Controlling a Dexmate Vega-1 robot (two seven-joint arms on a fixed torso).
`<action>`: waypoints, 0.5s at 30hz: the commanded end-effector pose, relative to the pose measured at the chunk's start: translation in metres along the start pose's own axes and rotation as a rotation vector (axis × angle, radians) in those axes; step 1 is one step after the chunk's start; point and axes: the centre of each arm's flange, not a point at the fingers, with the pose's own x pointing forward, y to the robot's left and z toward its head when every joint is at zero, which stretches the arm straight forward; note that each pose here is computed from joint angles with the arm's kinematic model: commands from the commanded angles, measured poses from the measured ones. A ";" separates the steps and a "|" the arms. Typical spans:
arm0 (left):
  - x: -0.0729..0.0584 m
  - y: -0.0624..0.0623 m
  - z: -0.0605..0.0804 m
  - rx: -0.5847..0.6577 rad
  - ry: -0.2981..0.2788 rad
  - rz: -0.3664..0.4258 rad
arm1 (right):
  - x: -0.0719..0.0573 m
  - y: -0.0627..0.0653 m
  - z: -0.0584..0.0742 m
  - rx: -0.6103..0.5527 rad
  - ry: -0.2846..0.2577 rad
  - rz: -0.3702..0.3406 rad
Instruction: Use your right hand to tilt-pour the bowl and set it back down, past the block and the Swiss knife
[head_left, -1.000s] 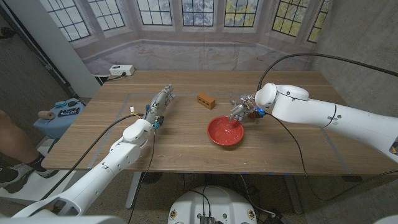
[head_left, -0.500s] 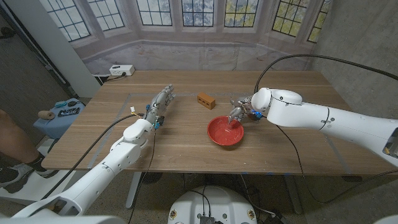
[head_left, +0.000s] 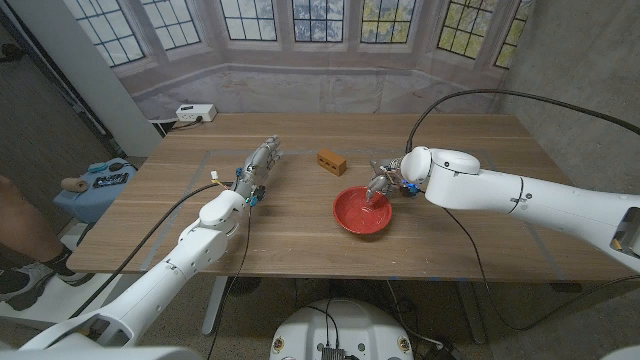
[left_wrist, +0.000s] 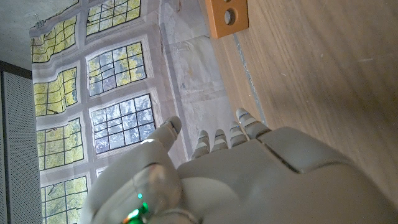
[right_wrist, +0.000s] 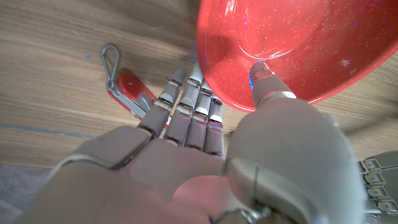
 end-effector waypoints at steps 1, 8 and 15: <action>-0.001 -0.001 -0.002 -0.004 0.002 0.002 | 0.006 0.010 0.003 -0.022 0.017 -0.038; -0.002 -0.003 -0.002 -0.007 0.004 0.003 | 0.010 0.014 0.004 -0.036 0.020 -0.056; -0.003 -0.002 -0.003 -0.007 0.007 0.007 | 0.014 0.018 0.005 -0.044 0.016 -0.092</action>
